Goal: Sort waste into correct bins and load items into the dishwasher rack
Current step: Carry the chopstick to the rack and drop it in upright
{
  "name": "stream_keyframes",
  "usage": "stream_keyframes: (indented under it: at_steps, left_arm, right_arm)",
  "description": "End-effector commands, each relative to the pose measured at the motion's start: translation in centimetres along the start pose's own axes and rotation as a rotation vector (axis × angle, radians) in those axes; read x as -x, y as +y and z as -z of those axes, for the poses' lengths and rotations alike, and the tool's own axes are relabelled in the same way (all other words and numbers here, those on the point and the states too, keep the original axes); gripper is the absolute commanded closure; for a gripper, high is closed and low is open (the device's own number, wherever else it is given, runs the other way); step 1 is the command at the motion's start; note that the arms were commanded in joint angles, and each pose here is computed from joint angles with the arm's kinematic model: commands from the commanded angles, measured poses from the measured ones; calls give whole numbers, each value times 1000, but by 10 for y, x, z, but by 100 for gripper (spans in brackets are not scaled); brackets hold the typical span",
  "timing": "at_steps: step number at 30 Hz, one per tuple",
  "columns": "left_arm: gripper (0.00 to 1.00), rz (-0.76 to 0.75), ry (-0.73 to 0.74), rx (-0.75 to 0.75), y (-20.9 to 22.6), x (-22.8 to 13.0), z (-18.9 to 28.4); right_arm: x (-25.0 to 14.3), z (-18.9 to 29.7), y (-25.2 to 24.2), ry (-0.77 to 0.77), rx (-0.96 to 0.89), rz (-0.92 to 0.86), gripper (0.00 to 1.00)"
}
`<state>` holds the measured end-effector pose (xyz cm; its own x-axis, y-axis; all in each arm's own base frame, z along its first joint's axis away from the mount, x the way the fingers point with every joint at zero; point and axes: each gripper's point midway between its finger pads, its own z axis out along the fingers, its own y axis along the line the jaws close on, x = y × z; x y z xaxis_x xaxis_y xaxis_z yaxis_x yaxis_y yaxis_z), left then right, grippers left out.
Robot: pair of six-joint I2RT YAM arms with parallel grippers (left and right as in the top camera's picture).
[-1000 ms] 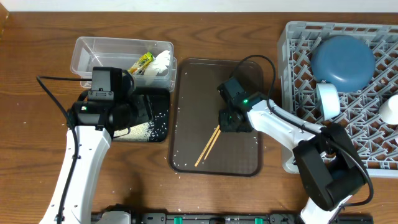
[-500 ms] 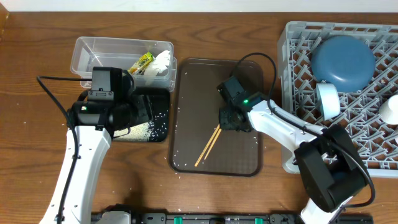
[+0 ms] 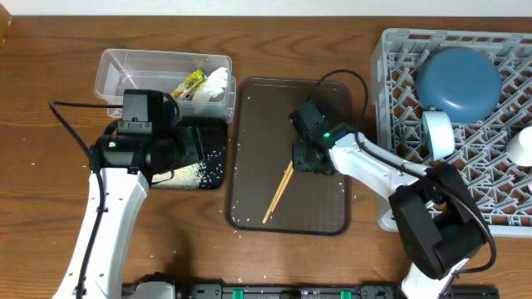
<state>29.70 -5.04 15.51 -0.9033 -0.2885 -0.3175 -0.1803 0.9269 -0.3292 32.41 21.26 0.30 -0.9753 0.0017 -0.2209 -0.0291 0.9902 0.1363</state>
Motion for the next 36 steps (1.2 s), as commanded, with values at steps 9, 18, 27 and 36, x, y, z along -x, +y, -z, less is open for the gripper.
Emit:
stream_keyframes:
  at_steps: [9, 18, 27, 36]
  left_arm:
    - [36, -5, 12, 16, 4, -3, -3]
    - [36, -5, 12, 16, 4, -3, -3]
    - [36, -4, 13, 16, 4, -3, -3]
    - [36, -5, 13, 16, 4, -3, -3]
  right_arm:
    - [13, 28, 20, -76, 69, 20, 61]
    - [0, -3, 11, -7, 21, 20, 61]
    - [-16, -27, -5, 59, -55, 20, 62]
    - [-15, -13, -39, 73, -164, -14, 99]
